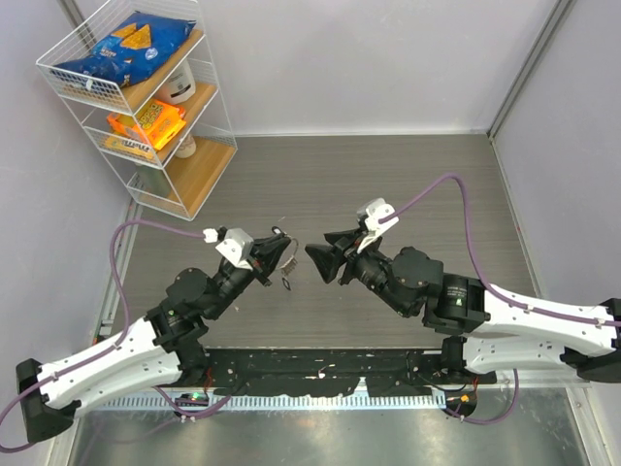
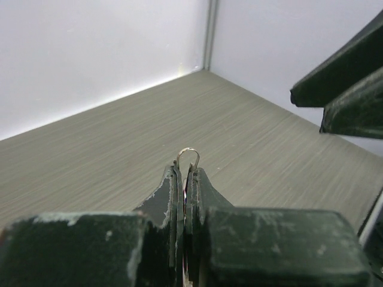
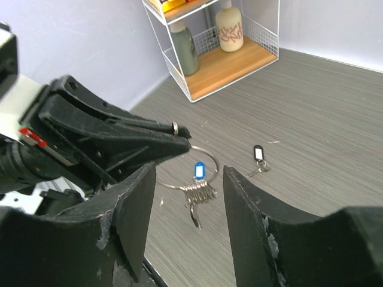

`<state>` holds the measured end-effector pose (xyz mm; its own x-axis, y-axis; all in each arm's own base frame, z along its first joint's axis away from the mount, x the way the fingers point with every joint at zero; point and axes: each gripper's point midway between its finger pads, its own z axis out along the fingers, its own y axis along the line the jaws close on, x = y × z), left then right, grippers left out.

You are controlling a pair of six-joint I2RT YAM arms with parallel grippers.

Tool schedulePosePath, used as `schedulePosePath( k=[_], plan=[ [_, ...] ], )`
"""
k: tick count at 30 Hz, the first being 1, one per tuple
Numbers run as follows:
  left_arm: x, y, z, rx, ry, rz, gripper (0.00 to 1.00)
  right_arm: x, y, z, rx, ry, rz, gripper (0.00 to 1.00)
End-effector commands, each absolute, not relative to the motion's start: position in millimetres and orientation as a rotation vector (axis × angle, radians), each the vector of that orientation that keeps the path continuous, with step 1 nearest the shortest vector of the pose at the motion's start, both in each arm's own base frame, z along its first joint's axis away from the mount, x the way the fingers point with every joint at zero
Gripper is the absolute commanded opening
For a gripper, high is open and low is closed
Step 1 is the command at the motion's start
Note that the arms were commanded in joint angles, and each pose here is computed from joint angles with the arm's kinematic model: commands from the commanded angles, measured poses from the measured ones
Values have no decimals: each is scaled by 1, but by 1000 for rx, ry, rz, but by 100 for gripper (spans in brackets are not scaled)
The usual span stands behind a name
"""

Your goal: Put the keys on the keyring

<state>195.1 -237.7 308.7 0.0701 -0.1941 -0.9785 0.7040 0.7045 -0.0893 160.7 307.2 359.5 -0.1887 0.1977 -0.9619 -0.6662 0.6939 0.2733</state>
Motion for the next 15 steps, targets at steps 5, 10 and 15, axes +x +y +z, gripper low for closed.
schedulePosePath(
  k=[5, 10, 15],
  plan=[
    [196, -218, 326, 464, 1257, -613, 0, 162, 319, 369, -480, 1573, 756, 51],
    [174, -230, 324, 596, 1192, -695, 0, 154, 325, 381, -574, 1563, 798, 42],
    [155, -232, 322, 681, 1141, -751, 0, 142, 322, 388, -621, 1597, 898, 39]
  ],
)
